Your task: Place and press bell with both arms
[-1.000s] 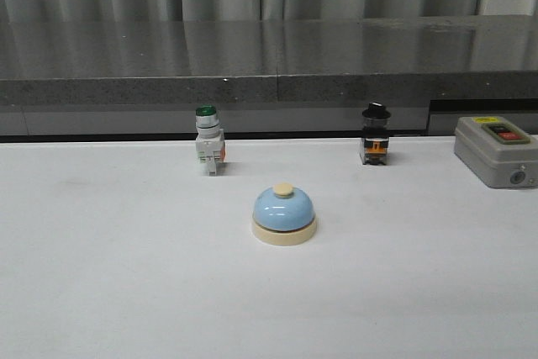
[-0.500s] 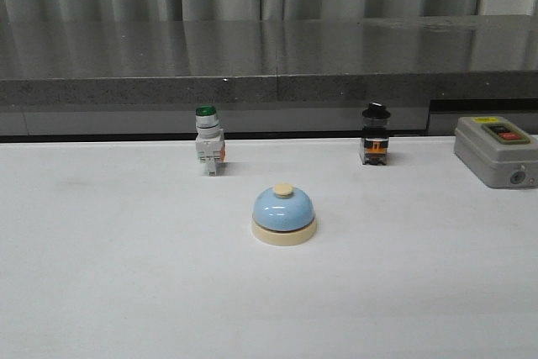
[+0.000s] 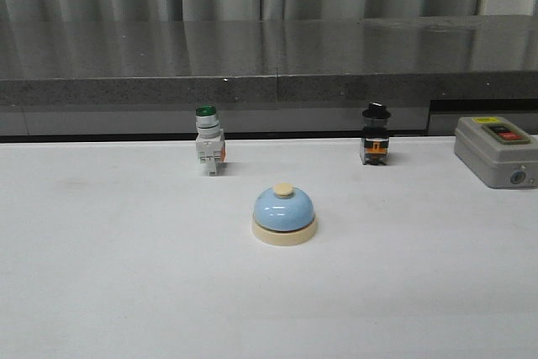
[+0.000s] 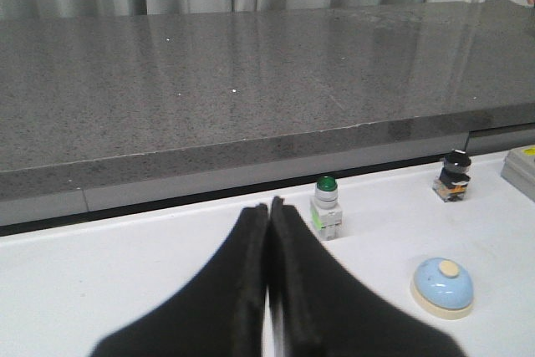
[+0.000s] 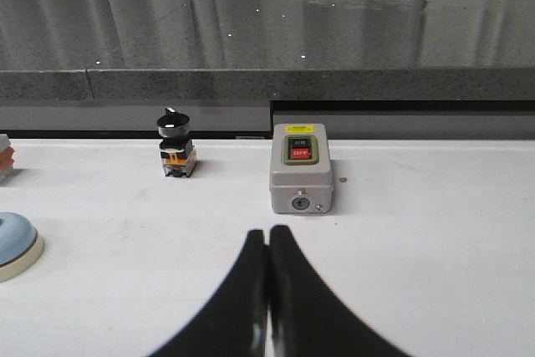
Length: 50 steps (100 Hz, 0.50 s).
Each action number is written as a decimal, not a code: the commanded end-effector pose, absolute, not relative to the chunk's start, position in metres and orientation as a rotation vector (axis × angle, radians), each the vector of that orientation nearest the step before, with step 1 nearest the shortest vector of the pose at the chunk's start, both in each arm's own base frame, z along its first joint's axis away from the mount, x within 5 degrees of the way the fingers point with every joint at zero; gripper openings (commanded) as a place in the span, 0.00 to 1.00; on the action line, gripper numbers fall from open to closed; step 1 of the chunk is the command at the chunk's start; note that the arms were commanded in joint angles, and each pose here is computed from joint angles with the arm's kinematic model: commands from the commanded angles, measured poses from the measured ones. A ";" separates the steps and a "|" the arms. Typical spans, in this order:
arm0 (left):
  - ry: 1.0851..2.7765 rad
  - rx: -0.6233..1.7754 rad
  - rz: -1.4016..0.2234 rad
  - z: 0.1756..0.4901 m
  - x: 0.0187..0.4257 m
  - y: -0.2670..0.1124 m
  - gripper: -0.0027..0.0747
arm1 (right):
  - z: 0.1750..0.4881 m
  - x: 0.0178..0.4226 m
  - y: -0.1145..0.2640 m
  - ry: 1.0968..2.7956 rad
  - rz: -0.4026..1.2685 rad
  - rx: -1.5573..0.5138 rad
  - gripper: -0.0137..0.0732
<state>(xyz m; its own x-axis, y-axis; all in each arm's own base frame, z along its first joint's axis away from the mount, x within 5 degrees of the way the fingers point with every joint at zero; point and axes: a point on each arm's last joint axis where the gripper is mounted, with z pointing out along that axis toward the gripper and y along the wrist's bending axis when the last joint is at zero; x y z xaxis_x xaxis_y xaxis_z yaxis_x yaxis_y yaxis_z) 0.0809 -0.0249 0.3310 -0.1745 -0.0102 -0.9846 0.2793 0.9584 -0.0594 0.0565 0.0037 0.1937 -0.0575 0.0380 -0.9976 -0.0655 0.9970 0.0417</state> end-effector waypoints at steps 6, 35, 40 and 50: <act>1.584 0.145 -0.210 0.339 0.081 -0.019 0.01 | 0.207 0.055 0.003 1.505 0.086 -0.013 0.09; 1.422 0.127 -0.196 0.294 0.067 -0.014 0.01 | 0.207 0.055 0.003 1.505 0.086 -0.013 0.09; 1.434 0.120 -0.185 0.280 0.066 -0.013 0.01 | 0.207 0.055 0.003 1.505 0.086 -0.013 0.09; 1.456 0.099 -0.159 0.256 0.062 -0.010 0.01 | 0.207 0.055 0.003 1.505 0.086 -0.013 0.09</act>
<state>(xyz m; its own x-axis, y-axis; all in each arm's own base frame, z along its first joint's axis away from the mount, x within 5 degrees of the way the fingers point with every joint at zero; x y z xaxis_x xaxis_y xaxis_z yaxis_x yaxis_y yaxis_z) 0.0654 -0.0125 0.2557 0.0110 -0.0208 -0.9997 0.1876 0.9821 -0.0184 0.0565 0.0037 0.1937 -0.0575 0.0380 -0.9976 -0.0655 0.9970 0.0417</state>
